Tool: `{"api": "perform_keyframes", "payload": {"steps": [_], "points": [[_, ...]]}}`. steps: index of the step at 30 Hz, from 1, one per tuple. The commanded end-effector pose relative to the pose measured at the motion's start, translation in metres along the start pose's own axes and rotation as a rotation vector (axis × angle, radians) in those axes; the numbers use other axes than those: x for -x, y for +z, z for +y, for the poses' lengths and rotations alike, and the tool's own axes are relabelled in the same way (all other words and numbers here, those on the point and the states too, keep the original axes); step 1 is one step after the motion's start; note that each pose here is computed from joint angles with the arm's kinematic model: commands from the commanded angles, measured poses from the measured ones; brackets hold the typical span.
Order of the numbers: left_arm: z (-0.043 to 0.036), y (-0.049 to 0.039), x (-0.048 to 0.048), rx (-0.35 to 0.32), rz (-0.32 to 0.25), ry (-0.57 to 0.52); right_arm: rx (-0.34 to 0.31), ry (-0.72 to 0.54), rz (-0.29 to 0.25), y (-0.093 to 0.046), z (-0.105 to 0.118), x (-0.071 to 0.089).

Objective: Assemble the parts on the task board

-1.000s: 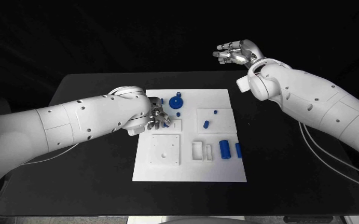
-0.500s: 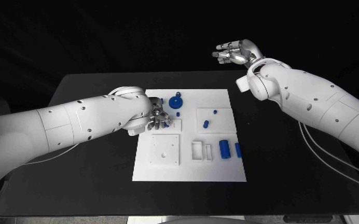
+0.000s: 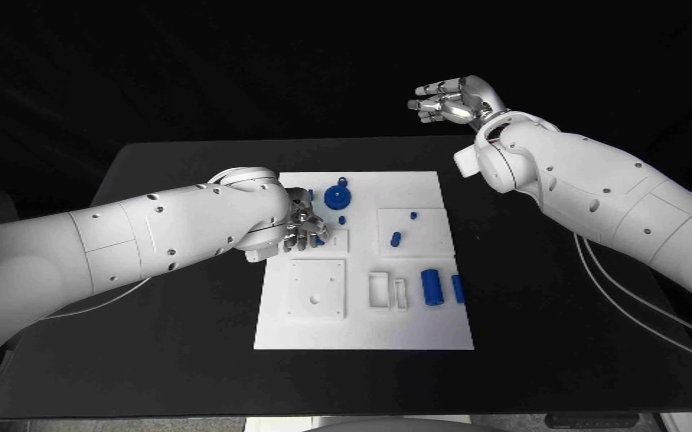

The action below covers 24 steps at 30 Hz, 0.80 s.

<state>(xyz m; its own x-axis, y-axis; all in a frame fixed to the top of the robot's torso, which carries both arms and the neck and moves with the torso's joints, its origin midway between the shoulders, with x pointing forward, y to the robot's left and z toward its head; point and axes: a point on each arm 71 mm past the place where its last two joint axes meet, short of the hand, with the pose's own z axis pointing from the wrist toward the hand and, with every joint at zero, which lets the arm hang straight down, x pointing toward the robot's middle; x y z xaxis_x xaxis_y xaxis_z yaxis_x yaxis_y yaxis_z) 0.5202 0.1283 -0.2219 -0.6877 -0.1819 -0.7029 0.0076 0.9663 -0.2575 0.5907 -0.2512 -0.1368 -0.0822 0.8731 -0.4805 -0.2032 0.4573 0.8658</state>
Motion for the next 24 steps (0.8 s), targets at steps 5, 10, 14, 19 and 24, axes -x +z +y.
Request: {"api": "perform_keyframes", "payload": {"steps": [5, 10, 14, 19, 24], "points": [[-0.0015, 0.0009, -0.0029, -0.009, 0.019, 0.014, 0.006, -0.005, 0.012, 0.0002, 0.0011, -0.0010], [-0.0019, 0.0010, -0.0026, -0.009, 0.017, 0.013, 0.006, -0.006, 0.011, 0.0002, 0.0012, -0.0010], [-0.0029, 0.0012, -0.0026, -0.010, 0.015, 0.012, 0.006, -0.005, 0.011, 0.0003, 0.0011, -0.0011], [-0.0037, 0.0022, -0.0022, -0.007, 0.016, 0.014, 0.006, -0.005, 0.011, 0.0003, 0.0011, -0.0013], [-0.0032, 0.0036, -0.0006, -0.001, 0.007, 0.011, 0.007, -0.004, 0.012, 0.0005, 0.0014, -0.0019]]}}
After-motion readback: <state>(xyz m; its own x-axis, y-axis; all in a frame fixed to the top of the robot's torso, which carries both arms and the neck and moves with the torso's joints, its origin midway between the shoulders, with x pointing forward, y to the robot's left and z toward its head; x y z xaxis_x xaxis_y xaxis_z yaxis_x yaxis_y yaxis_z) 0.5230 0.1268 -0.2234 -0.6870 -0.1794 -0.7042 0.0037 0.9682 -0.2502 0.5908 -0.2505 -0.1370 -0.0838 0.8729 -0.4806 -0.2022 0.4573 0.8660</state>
